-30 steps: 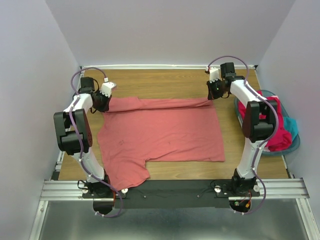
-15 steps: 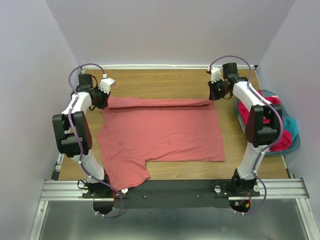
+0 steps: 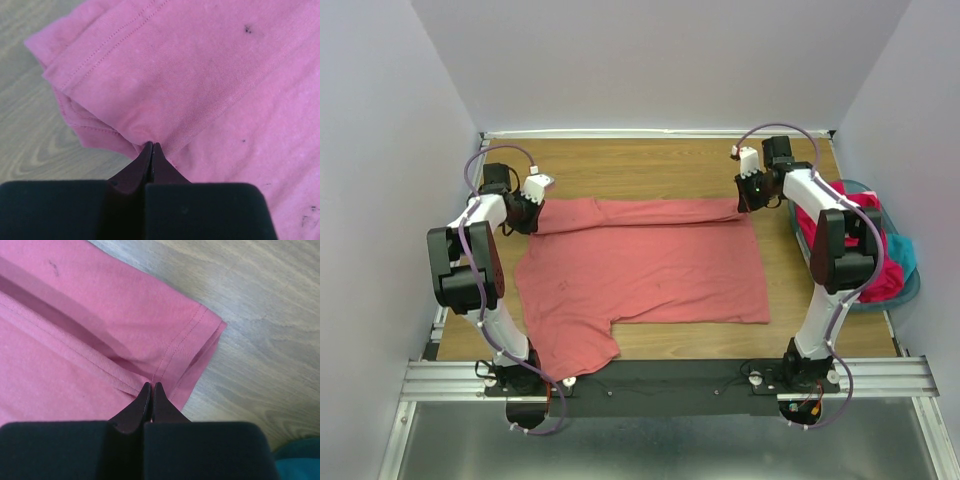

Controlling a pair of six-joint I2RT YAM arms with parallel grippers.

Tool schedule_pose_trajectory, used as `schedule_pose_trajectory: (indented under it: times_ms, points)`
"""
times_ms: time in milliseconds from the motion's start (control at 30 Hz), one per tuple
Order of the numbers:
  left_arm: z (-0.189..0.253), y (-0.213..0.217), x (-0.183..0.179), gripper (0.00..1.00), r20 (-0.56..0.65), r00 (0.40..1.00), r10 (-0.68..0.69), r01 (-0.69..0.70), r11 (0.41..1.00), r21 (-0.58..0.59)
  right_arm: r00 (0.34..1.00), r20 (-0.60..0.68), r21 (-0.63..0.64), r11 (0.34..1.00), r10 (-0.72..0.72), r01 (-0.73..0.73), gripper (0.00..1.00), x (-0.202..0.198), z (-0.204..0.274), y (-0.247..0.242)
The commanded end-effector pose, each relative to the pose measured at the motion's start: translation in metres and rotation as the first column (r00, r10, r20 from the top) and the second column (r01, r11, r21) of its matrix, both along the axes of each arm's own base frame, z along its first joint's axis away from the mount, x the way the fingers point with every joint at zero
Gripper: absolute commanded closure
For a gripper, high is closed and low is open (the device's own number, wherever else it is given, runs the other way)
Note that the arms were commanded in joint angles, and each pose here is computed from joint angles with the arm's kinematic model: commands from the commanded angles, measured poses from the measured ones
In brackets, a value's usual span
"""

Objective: Fold and stack the t-shirts
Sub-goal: Fold the flattened tshirt in 1/3 of the way

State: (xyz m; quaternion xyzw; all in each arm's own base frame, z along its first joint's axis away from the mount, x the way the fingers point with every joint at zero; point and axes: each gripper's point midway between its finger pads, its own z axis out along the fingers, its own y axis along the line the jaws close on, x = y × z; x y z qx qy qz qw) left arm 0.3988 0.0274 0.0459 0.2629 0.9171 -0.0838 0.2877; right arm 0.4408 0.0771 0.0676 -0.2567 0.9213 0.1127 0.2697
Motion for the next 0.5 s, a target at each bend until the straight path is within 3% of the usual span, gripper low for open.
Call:
schedule_pose_trajectory:
  times_ms: [0,467]
  points:
    - [-0.013,0.013,-0.003,1.0,-0.017,1.0,0.02,-0.019,0.999,0.047,0.999,-0.051,-0.023,1.0,0.012,-0.014,0.99,-0.009,-0.021,-0.005]
    - [-0.003,0.011,-0.004,1.0,-0.002,1.0,0.023,-0.022,0.999,0.041,0.999,-0.031,-0.052,0.999,0.011,-0.012,0.99,-0.006,-0.017,-0.01]
